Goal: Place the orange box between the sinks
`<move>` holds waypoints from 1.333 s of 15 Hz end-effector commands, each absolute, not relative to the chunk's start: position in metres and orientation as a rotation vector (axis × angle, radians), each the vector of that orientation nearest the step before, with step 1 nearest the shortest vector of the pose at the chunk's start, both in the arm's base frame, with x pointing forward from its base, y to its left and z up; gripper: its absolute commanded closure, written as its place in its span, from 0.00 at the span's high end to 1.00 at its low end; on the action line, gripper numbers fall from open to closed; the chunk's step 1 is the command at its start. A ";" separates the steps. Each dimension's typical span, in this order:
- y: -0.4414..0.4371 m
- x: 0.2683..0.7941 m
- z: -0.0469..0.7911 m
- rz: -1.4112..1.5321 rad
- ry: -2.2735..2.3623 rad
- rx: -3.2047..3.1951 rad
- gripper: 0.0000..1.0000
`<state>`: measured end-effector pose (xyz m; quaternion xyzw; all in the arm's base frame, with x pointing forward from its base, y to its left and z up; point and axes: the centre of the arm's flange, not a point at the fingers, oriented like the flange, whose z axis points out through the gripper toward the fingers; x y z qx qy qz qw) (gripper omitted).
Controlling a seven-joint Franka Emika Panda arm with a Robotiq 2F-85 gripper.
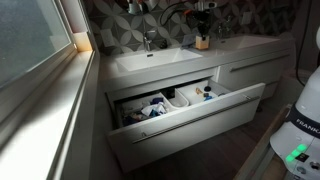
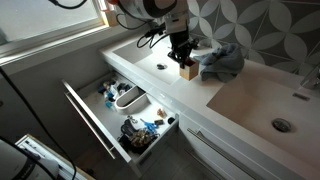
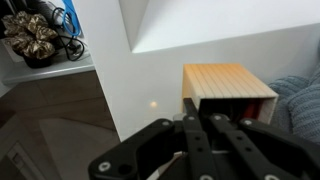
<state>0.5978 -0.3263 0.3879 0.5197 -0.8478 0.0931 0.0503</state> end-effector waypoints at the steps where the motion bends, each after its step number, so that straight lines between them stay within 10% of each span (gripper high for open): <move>1: -0.336 0.614 0.376 0.296 -2.606 1.568 0.01; 8: -0.344 0.619 0.359 0.247 -2.575 1.615 0.02; 9: -0.346 0.619 0.362 0.249 -2.572 1.630 0.31; 20: -0.289 0.556 0.493 0.193 -2.059 2.279 0.99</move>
